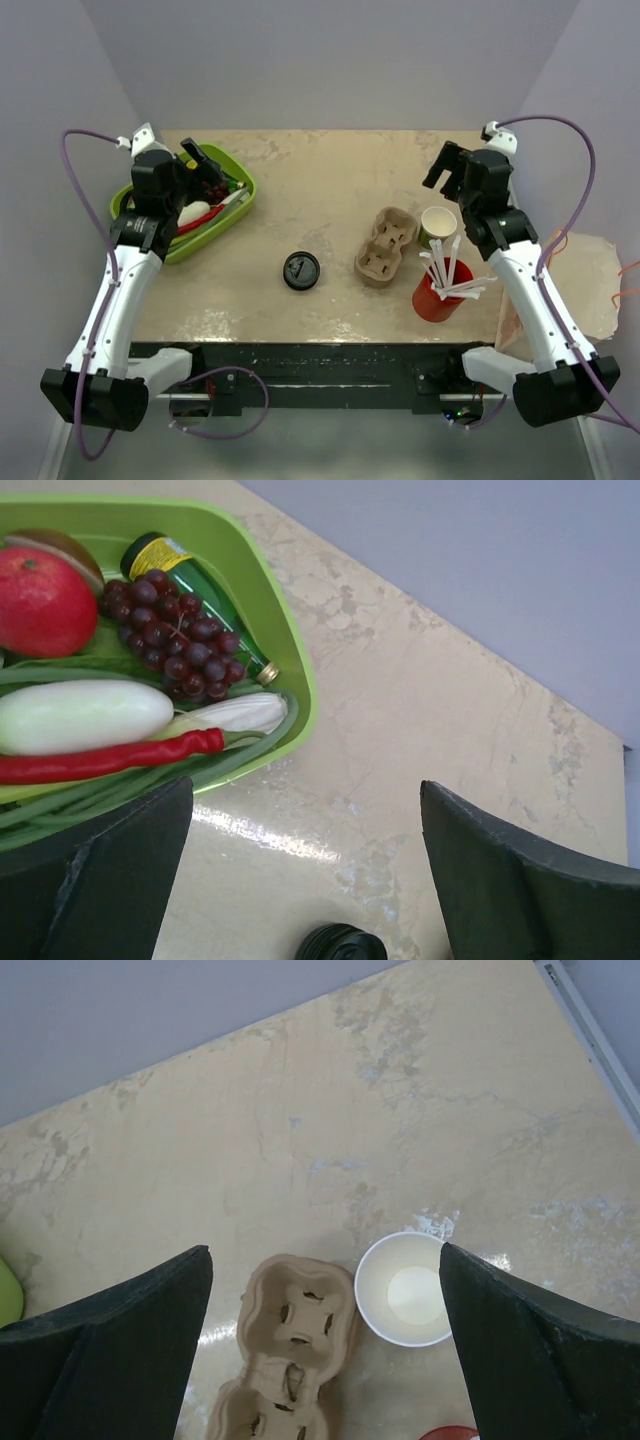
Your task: Pack the takeout coffee
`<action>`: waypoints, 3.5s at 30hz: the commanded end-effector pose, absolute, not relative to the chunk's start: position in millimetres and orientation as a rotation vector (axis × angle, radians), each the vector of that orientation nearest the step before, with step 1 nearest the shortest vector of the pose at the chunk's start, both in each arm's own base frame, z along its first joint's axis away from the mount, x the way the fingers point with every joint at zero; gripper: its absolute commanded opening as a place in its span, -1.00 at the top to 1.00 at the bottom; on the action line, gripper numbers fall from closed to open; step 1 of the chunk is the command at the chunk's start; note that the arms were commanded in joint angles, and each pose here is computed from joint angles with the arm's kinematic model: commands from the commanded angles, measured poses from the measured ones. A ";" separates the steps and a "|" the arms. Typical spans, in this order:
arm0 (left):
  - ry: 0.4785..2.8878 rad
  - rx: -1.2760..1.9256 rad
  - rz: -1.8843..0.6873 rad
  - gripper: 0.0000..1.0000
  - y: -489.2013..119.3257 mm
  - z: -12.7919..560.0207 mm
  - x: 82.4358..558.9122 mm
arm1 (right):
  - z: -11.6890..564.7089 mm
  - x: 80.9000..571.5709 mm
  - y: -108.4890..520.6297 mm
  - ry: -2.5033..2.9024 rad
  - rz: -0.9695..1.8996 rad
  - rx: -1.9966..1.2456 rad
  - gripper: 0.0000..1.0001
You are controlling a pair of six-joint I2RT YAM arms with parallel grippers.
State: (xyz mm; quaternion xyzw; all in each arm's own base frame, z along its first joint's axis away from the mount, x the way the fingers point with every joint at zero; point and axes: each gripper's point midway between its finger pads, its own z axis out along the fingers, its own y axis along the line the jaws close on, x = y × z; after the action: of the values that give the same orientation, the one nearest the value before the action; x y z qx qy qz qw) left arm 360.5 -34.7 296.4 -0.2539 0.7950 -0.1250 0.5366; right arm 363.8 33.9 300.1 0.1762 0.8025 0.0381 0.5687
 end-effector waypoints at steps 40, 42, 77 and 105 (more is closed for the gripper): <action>1.886 -0.541 -0.315 -0.99 -40.2 289.4 369.4 | 150.3 370.3 -32.7 2.372 -0.110 0.672 -0.38; 1.889 -0.536 -0.319 -0.99 -41.2 289.0 369.1 | 144.3 363.7 -37.6 2.383 -0.146 0.687 -0.36; 2.012 -0.378 -0.607 -0.99 -93.4 254.2 361.9 | 287.7 389.5 173.1 2.153 0.468 -0.057 1.00; 2.445 -0.033 -0.628 -0.86 -184.1 131.0 305.6 | 147.5 419.0 259.2 2.439 0.389 -0.243 0.64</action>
State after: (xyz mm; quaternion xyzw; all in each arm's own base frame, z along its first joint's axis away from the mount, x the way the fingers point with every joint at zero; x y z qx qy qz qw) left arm 296.3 -178.8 123.7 -0.0360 0.9206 -0.2633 0.2862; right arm 410.3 260.5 122.1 -0.1010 0.9391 0.1498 0.2923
